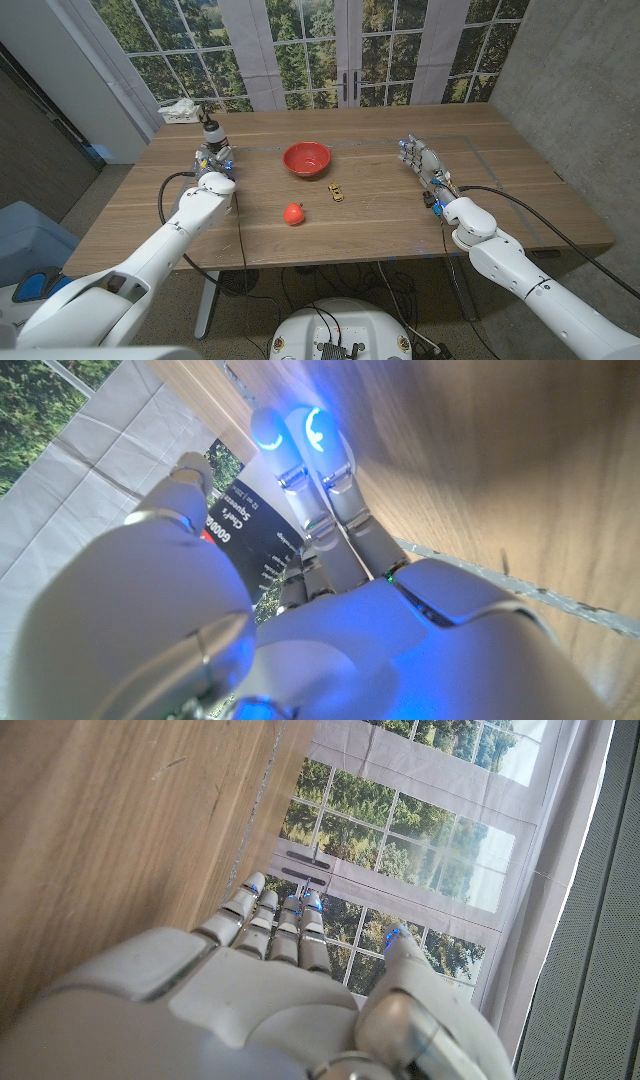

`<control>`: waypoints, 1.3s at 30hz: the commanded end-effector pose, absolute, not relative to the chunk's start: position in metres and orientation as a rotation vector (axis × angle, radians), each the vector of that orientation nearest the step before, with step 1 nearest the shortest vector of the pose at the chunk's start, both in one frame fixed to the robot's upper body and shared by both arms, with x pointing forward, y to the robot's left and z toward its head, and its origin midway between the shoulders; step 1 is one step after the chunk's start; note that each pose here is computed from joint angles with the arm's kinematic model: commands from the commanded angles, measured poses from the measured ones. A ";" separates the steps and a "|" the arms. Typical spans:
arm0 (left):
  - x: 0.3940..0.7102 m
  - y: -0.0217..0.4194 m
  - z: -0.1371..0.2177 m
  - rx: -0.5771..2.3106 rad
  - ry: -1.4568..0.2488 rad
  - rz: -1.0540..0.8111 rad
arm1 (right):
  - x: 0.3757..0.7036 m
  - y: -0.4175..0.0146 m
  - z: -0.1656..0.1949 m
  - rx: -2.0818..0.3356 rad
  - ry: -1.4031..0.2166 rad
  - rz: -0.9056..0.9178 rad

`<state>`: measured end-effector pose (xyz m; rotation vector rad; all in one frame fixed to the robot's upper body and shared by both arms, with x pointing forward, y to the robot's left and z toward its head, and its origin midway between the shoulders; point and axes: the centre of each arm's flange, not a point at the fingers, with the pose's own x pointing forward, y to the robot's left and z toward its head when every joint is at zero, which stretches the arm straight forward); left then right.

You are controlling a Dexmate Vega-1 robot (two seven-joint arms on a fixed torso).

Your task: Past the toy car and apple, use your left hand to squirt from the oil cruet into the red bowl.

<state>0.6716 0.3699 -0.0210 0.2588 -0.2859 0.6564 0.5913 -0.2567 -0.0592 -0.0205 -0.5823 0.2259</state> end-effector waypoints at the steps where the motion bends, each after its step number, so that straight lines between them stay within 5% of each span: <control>1: 0.673 0.367 -0.020 0.251 -0.360 0.695 | 0.591 -0.257 -0.059 -0.019 -0.585 0.216; 39: 0.639 0.355 -0.021 0.290 -0.465 0.769 | 0.592 -0.254 -0.057 -0.028 -0.580 0.233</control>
